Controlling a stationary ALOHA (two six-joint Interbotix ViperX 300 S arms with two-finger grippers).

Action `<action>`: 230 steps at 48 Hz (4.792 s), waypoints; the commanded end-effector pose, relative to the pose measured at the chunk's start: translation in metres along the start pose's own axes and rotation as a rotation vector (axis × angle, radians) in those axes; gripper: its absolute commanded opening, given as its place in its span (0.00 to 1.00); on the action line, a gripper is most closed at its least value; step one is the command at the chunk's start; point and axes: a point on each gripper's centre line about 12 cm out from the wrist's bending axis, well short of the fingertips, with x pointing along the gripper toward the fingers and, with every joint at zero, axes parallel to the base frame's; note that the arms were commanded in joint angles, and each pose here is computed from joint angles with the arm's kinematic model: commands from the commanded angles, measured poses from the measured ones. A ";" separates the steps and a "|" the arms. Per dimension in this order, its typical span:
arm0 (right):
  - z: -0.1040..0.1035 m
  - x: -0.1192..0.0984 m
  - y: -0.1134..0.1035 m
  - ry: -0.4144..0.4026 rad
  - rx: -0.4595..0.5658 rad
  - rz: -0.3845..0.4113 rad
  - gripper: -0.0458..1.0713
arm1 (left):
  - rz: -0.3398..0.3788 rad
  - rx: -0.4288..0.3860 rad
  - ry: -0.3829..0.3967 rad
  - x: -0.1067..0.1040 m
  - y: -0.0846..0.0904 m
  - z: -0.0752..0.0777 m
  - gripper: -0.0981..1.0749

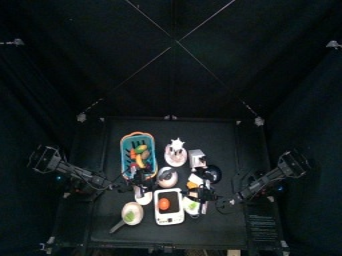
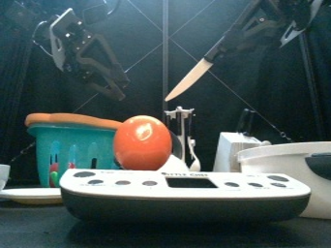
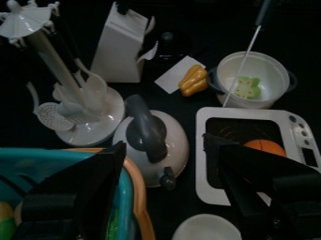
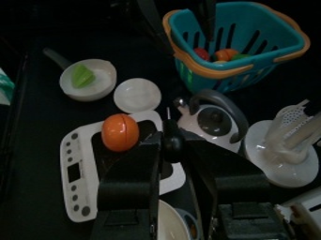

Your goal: Place pairing knife into holder

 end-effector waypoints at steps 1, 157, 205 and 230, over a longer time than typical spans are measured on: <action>0.021 -0.002 -0.002 -0.051 0.036 -0.024 0.56 | -0.022 -0.006 -0.077 -0.008 0.000 0.011 0.93; -0.032 0.078 0.012 0.134 0.288 0.091 0.52 | -0.304 0.058 -0.142 0.005 -0.097 -0.055 0.52; -0.047 0.078 0.006 0.265 0.247 0.259 0.41 | -0.292 0.043 -0.137 0.004 -0.097 -0.054 0.52; -0.047 0.080 -0.002 0.308 0.222 0.329 0.41 | -0.309 0.038 -0.092 0.006 -0.112 -0.065 0.52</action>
